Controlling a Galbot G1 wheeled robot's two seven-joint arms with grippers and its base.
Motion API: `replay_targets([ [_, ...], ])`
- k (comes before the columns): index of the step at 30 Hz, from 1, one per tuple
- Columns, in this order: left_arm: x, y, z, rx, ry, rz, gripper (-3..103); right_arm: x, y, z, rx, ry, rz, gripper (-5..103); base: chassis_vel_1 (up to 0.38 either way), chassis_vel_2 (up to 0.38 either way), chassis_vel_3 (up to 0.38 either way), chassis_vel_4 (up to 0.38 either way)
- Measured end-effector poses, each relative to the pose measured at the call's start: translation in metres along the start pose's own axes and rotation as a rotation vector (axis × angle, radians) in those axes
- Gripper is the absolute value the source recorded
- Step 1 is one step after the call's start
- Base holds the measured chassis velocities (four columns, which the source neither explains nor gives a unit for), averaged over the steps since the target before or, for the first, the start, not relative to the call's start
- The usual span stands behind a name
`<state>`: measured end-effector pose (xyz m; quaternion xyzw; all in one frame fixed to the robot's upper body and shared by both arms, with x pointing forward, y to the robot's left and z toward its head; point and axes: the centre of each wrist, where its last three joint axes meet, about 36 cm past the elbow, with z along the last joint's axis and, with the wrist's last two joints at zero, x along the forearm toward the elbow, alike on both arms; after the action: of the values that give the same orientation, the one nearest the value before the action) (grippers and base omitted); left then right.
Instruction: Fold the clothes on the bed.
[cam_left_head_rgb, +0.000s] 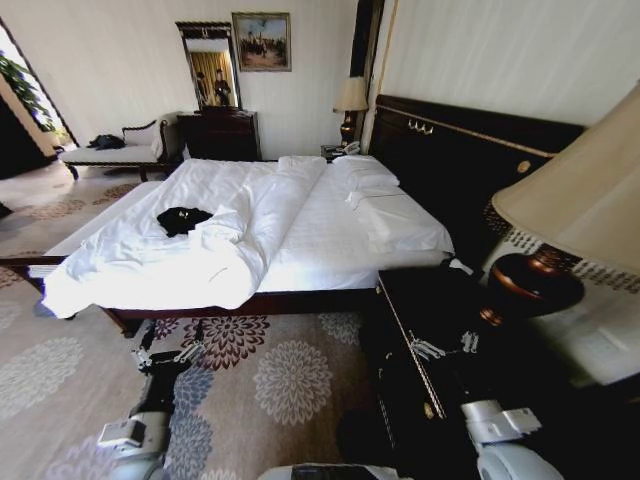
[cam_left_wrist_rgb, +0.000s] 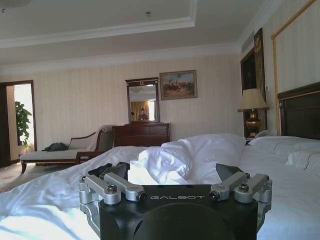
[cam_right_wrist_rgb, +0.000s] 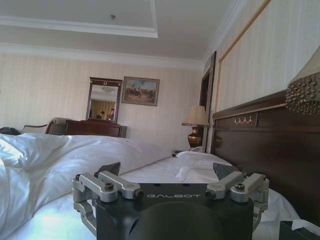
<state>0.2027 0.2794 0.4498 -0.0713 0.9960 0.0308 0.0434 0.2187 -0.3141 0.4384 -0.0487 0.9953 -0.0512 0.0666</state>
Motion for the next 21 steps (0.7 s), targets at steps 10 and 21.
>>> replay_targets([
  [10, 0.0001, -0.0001, 0.0003, 0.001, -0.003, -0.001, 100, -0.0009, -0.0022, -0.0007, -0.001, -0.003, 0.002, 100, -0.126, 0.123, 0.121, -0.124],
  [21, 0.0, -0.0002, 0.0003, -0.001, -0.003, 0.001, 100, -0.0018, -0.0025, 0.0011, -0.005, -0.002, 0.005, 100, -0.145, 0.142, 0.136, -0.136],
])
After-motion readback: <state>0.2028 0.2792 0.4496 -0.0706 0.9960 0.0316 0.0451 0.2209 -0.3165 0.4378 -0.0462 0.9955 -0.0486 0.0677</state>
